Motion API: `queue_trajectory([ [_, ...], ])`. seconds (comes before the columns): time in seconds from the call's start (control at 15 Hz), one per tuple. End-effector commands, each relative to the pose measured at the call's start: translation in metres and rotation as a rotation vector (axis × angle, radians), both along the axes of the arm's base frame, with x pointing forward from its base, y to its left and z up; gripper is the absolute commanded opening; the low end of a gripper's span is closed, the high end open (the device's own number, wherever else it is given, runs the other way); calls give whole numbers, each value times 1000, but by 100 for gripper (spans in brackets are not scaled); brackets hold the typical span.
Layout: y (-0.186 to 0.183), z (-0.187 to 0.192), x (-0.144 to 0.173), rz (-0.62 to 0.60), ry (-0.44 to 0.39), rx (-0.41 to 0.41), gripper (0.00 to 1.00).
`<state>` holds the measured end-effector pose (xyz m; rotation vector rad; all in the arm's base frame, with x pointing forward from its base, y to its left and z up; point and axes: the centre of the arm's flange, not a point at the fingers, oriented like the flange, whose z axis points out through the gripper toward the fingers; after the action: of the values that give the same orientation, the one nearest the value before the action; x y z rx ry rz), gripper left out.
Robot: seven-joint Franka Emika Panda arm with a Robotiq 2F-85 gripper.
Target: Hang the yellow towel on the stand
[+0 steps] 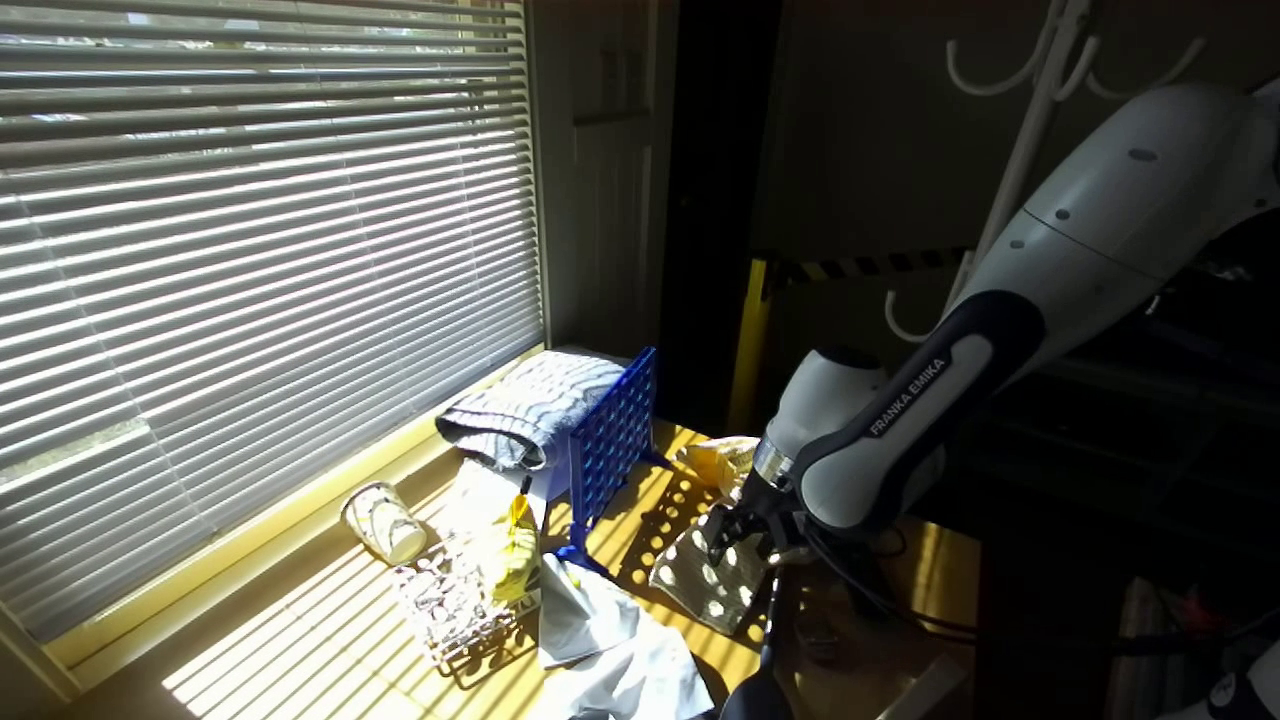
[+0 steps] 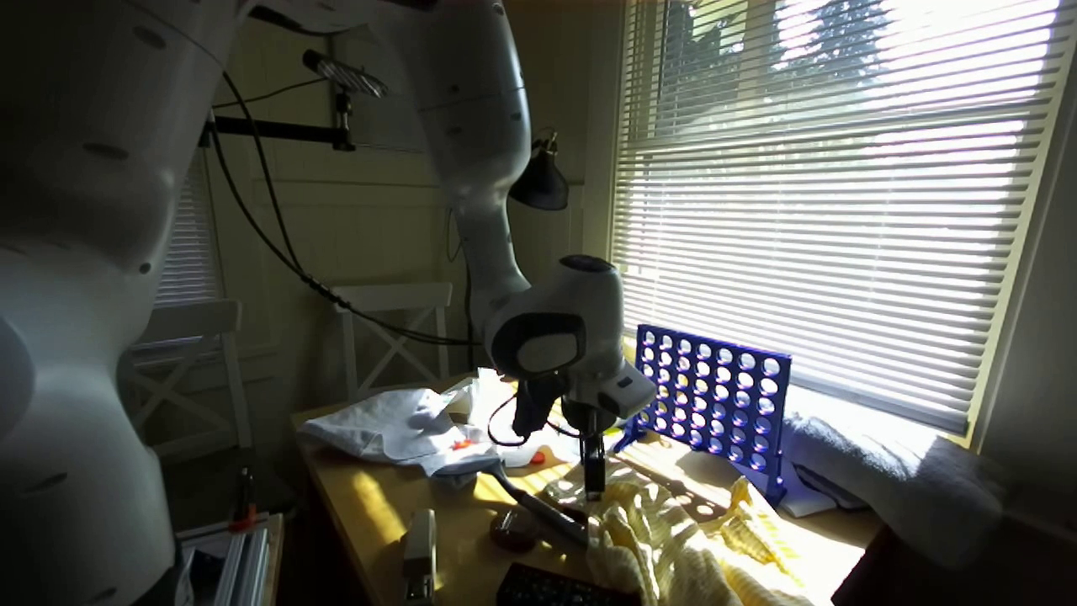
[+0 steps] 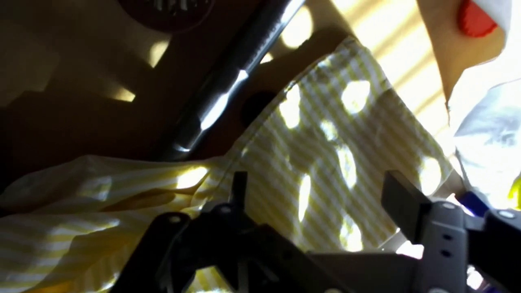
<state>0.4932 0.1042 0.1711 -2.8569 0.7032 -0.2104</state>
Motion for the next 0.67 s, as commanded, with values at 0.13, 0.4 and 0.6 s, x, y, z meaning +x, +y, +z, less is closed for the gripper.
queue_trajectory([
  [0.13,-10,-31,7,49,24,3,100],
  [0.4,-14,-42,9,53,31,1,91],
  [0.6,-18,-44,10,51,29,5,60],
])
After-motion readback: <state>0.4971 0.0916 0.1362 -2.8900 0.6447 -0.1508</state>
